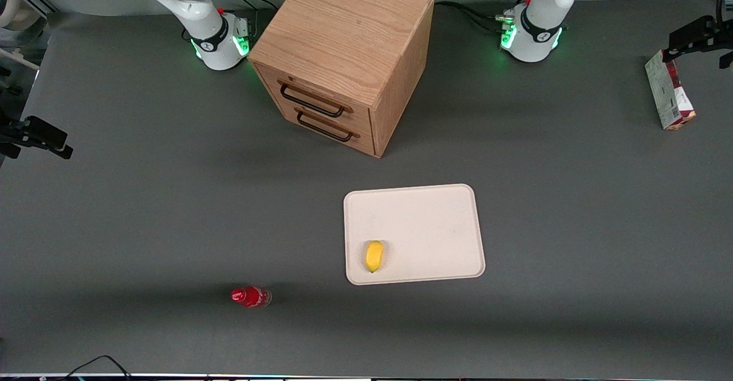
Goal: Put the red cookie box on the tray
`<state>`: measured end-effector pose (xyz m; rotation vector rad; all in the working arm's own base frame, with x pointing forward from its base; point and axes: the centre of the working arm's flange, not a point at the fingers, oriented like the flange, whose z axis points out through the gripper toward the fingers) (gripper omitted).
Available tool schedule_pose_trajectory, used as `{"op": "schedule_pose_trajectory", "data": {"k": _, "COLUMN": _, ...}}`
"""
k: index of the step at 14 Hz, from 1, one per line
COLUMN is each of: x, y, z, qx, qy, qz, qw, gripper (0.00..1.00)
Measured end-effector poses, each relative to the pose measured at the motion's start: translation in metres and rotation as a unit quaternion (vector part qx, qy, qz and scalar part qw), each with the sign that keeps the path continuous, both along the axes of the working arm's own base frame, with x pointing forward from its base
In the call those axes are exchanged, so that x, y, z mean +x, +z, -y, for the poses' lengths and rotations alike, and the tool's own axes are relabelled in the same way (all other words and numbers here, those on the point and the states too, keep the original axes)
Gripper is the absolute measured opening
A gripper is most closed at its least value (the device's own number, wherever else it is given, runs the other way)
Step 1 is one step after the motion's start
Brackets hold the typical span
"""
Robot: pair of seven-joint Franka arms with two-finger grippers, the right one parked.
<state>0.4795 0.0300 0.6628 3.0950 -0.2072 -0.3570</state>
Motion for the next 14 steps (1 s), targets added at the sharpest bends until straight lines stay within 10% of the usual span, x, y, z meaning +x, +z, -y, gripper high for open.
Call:
{"op": "schedule_pose_trajectory", "data": {"k": 6, "x": -0.006, "y": -0.002, "z": -0.028, "qx": 0.019, "qy": 0.037, "qz": -0.017, "qw": 0.9990, "gripper": 1.00}}
{"op": "schedule_pose_trajectory", "data": {"k": 9, "x": -0.017, "y": -0.017, "z": -0.103, "qx": 0.052, "qy": 0.073, "qz": -0.040, "qw": 0.9951, "gripper": 1.00}}
{"op": "schedule_pose_trajectory", "data": {"k": 14, "x": -0.057, "y": -0.120, "z": -0.256, "qx": 0.049, "qy": 0.081, "qz": -0.062, "qw": 0.9936, "gripper": 1.00}}
